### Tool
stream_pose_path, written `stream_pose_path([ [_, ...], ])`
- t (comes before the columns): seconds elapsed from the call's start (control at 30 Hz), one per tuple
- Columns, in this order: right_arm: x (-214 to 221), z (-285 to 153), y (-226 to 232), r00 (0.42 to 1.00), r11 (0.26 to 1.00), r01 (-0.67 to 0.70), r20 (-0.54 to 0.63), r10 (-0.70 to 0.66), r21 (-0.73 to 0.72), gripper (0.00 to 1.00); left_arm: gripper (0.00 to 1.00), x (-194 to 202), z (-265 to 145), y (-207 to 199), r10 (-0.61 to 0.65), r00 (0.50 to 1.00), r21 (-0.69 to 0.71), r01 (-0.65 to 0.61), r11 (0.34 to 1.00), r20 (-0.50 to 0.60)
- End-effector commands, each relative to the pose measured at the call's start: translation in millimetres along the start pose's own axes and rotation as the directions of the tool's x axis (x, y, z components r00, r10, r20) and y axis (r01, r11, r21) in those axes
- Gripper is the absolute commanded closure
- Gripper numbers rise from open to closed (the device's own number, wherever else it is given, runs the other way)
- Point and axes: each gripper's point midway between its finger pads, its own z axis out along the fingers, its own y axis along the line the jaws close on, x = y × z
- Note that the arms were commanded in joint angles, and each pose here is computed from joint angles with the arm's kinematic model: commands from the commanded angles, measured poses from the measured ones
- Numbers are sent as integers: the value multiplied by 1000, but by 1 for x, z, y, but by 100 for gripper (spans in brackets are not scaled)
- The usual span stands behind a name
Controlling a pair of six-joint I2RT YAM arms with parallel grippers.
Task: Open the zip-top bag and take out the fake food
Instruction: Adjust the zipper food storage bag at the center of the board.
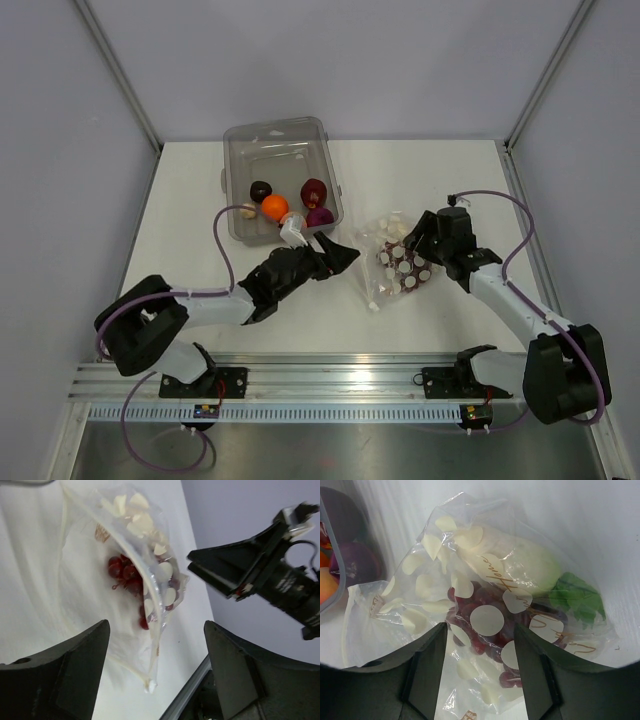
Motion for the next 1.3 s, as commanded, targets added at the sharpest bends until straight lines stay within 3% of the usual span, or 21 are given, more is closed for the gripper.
stream_pose_path([
  [0.0,-9,-1,15,999,998,45,18,-44,-39,36,14,-29,-5,-21,33,993,42,-38,998,117],
  [0.07,-8,-1,16,999,998,49,17,-48,-41,36,9,-31,-1,-21,58,992,21,-61,998,111],
  [0.4,-10,0,16,999,999,45,24,-44,-31,37,13,-20,39,-16,91,994,-28,-89,996,58],
  [0.7,-17,-2,0,998,998,10,64,-14,63,39,35,-6,55,-23,85,996,10,-85,996,29],
  [0.97,-22,-4,-27,995,976,-47,96,27,214,39,63,-10,42,-27,88,995,36,-90,995,46],
  [1.1,-31,-12,-49,984,956,-141,145,106,256,38,78,-16,37,-28,101,993,34,-103,994,68],
  [1.27,-24,-11,-56,976,949,-209,116,186,235,36,89,-20,33,-33,112,990,42,-116,992,81],
])
